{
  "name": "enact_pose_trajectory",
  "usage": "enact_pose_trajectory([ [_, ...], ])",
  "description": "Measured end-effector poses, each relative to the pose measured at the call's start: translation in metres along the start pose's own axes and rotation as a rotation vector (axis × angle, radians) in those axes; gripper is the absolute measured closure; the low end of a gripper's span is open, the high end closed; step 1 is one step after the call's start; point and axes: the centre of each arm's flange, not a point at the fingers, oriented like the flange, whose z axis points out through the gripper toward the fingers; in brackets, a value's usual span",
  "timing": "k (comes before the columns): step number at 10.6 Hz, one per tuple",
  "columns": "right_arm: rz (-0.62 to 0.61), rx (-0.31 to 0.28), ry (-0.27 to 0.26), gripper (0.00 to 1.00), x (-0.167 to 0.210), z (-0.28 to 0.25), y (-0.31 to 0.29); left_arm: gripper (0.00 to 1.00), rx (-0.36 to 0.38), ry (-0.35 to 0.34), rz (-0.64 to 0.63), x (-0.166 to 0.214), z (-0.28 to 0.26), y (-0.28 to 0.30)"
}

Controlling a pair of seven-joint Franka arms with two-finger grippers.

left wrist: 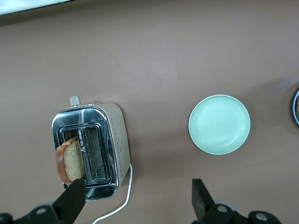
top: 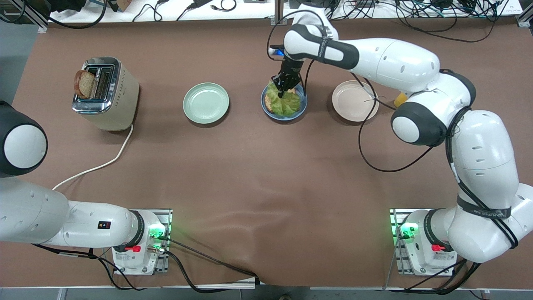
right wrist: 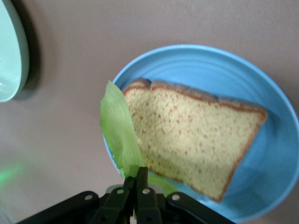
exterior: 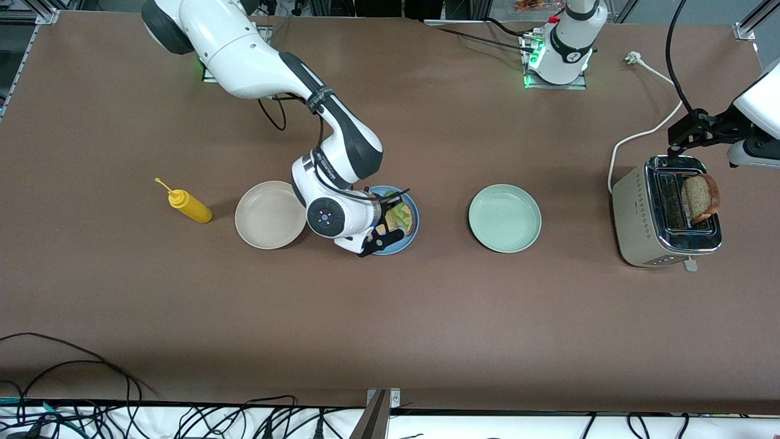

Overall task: Make sandwich in blue plate with both arms
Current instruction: 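Lower the lettuce onto the bread on the blue plate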

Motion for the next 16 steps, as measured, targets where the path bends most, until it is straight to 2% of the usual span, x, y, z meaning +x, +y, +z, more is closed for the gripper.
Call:
enact_pose_trajectory([
  [2,0.008,0.004,0.037,0.96,0.007,0.012,0.005,0.00,0.000,0.000,0.000,0.000,0.000,0.000],
  [4,0.010,0.004,0.043,0.93,0.008,0.013,0.006,0.00,0.000,0.000,0.000,0.000,0.000,0.000],
  [7,-0.066,-0.014,0.063,0.54,0.011,0.004,0.008,0.00,0.000,0.000,0.000,0.000,0.000,0.000],
  [11,-0.145,-0.146,0.099,0.01,0.013,-0.015,0.010,0.00,0.000,0.000,0.000,0.000,0.000,0.000],
  [13,-0.176,-0.193,0.125,0.00,0.012,-0.032,0.005,0.00,0.000,0.000,0.000,0.000,0.000,0.000],
  [14,-0.195,-0.235,0.142,0.00,0.011,-0.046,0.004,0.00,0.000,0.000,0.000,0.000,0.000,0.000],
  [16,-0.193,-0.328,0.104,0.00,0.002,-0.078,0.021,0.00,0.000,0.000,0.000,0.000,0.000,0.000],
])
